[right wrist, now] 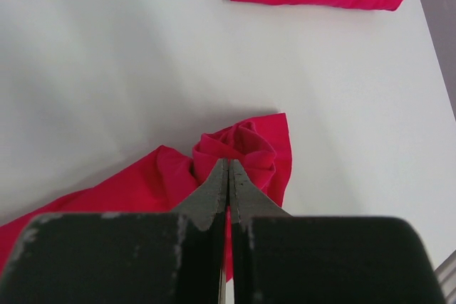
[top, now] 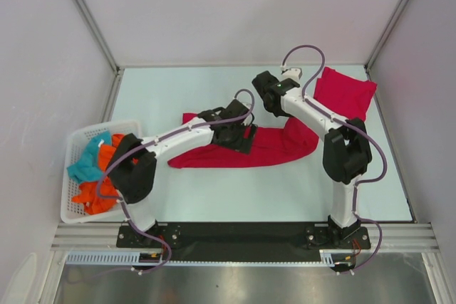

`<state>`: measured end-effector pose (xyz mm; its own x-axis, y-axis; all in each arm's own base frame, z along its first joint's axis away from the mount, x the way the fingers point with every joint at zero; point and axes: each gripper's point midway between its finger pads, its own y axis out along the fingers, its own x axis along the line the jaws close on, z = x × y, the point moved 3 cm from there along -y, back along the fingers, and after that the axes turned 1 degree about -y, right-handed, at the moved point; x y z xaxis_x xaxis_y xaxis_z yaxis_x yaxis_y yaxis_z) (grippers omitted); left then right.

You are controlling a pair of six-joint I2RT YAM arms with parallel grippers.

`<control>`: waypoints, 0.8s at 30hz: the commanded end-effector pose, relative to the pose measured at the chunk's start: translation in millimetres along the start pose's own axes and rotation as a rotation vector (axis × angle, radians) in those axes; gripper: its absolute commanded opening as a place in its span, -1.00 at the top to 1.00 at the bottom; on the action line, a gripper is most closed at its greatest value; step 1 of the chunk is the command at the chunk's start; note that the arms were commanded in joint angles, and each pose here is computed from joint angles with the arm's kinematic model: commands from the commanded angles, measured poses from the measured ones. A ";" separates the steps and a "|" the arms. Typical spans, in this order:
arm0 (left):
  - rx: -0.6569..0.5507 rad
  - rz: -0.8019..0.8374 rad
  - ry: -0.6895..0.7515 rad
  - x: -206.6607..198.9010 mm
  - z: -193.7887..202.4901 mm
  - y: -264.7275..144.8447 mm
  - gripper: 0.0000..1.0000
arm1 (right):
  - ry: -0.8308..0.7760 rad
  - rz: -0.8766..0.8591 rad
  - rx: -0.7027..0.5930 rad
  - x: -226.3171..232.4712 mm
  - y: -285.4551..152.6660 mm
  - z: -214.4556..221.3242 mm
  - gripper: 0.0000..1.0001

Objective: Fold and stack the t-shirts

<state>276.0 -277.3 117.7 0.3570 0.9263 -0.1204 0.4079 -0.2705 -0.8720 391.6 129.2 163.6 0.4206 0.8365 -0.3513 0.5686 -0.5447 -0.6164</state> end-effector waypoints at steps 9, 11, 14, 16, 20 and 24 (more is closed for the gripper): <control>-0.089 0.059 0.214 -84.8 3.8 21.0 -0.89 | 0.045 -0.008 0.046 -5.1 26.6 3.0 1.00; -0.117 0.075 0.267 -97.1 4.5 19.6 -0.90 | 0.045 -0.002 0.053 -8.3 31.9 2.3 1.00; -0.162 0.069 0.336 -109.0 3.5 17.2 -0.93 | 0.052 -0.003 0.069 -9.5 40.5 3.0 1.00; -0.200 0.042 0.377 -115.6 0.3 14.1 -0.95 | 0.051 -0.001 0.080 -10.6 44.8 5.3 1.00; -0.259 -0.061 0.517 -119.5 -5.0 13.2 -0.97 | 0.059 -0.004 0.098 -13.4 53.7 8.5 1.00; -0.313 -0.122 0.633 -129.4 -2.1 13.1 -0.98 | 0.060 0.001 0.112 -16.3 60.9 11.4 1.00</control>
<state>229.1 -390.3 111.2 0.6809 0.7090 0.1837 0.5596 -0.3418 -0.7550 405.7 87.6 129.3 0.4562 0.8302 -0.3203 0.4871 -0.5342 -0.6909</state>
